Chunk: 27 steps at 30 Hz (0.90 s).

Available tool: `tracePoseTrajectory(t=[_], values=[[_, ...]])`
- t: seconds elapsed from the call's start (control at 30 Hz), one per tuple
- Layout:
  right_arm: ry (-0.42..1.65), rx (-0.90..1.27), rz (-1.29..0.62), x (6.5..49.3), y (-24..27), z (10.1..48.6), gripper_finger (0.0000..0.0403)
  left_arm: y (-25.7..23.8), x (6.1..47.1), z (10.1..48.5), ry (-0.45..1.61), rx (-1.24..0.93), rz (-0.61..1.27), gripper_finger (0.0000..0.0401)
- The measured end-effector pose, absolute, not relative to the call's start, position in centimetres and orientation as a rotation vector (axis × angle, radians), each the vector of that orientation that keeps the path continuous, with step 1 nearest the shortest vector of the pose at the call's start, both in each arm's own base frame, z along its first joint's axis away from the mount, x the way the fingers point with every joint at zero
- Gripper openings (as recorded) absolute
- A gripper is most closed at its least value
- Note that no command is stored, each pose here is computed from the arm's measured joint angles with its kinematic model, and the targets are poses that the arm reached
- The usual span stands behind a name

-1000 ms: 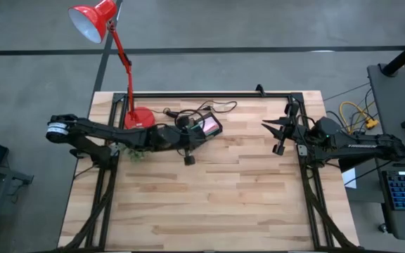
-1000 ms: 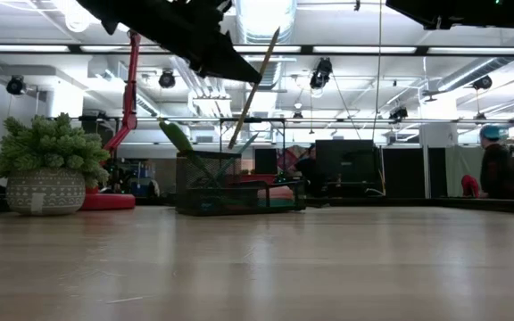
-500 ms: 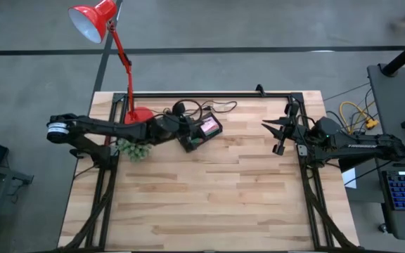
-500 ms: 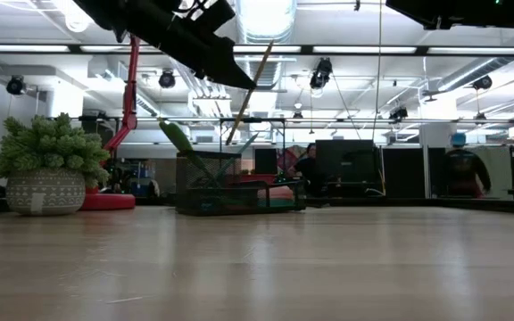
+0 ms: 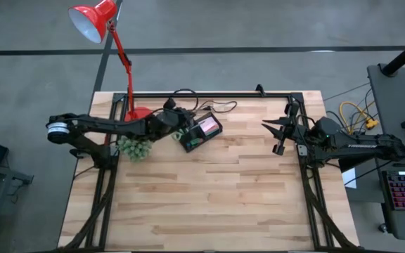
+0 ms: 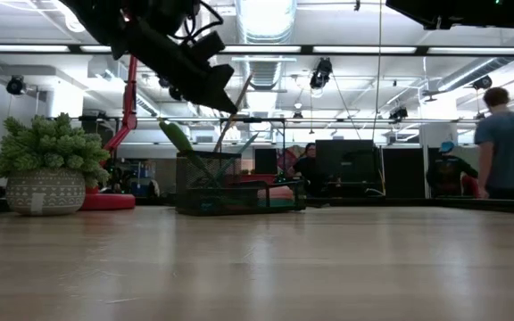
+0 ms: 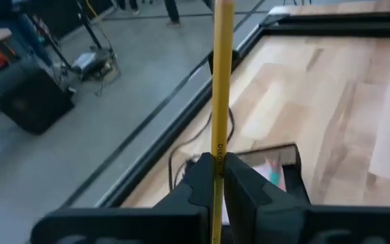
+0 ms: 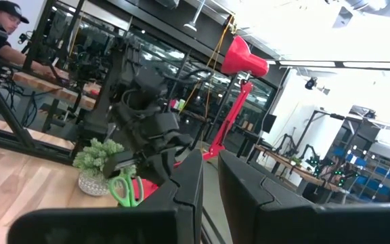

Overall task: Pick and place office supplies into organizer
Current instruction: Put the yellow pencil into the black desk organizer, then return to Home Position

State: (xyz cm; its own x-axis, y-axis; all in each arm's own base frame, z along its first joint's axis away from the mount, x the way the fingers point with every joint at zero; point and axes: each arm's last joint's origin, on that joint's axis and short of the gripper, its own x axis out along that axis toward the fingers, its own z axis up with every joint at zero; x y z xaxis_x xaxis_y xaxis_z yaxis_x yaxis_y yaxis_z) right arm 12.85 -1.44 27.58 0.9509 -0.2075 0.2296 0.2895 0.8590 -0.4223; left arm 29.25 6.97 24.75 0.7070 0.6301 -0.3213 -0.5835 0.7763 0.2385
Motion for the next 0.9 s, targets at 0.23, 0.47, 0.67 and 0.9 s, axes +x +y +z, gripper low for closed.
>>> tracePoseTrajectory(t=[0.23,0.47,0.67,0.9], values=[[-0.179,-0.470,-0.262,12.9,-1.4,27.6,0.0038,6.8,28.4,22.5,0.435,0.041,0.693,0.0001],[-0.179,-0.470,-0.262,12.9,-1.4,27.6,0.0038,6.8,27.8,21.3,0.446,0.009,0.705,0.0010],[-0.179,-0.470,-0.262,12.9,-1.4,27.6,0.0038,7.0,27.8,21.2,0.438,-0.019,0.717,0.0061],[-0.179,-0.470,-0.262,12.9,-1.4,27.6,0.0038,7.0,27.9,21.4,0.434,-0.008,0.712,0.0126]])
